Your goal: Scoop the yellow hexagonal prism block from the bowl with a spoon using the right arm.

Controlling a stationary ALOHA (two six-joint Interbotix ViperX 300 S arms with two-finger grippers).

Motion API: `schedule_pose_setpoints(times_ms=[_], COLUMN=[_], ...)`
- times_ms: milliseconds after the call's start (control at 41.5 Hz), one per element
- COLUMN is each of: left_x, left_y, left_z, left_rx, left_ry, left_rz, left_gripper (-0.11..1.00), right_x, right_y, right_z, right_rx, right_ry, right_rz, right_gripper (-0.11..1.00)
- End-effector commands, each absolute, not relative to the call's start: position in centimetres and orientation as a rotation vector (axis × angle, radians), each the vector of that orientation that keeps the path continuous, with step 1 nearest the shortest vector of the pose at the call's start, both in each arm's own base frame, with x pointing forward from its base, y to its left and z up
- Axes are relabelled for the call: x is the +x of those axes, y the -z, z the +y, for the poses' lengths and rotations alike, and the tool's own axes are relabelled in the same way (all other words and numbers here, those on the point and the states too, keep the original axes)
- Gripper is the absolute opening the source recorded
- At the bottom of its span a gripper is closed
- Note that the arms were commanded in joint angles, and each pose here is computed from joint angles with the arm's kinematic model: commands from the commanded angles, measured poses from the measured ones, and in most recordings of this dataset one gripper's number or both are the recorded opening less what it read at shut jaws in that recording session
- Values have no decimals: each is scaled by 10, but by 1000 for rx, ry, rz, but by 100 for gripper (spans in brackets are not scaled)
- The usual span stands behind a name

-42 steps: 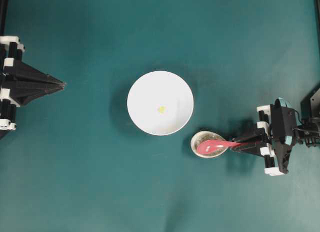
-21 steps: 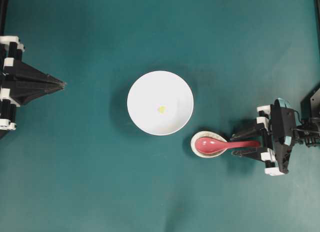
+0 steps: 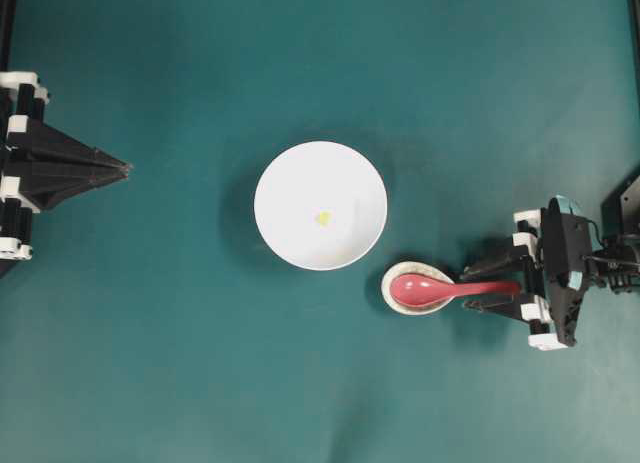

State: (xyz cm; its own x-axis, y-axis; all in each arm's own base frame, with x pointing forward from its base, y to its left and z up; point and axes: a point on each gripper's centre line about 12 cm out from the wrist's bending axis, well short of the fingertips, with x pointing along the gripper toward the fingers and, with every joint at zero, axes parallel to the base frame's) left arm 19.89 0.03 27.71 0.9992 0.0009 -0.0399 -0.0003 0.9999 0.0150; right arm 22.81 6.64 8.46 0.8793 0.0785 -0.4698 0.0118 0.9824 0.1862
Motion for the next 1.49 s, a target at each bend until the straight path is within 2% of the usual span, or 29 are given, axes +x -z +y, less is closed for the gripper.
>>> schedule_pose_setpoints(times_ms=[0,1469], left_x=[202,202], left_y=[-284,-284], left_z=[1,1], left_rx=[18,18], left_ry=[-2,-2], left_rz=[23,25], left_gripper=[1,1], right_x=[232,239], right_y=[-91,-92], right_z=[67,67], right_rx=[200,310], right_ry=[-30,30], right_rz=[468,487], right_gripper=[50,50])
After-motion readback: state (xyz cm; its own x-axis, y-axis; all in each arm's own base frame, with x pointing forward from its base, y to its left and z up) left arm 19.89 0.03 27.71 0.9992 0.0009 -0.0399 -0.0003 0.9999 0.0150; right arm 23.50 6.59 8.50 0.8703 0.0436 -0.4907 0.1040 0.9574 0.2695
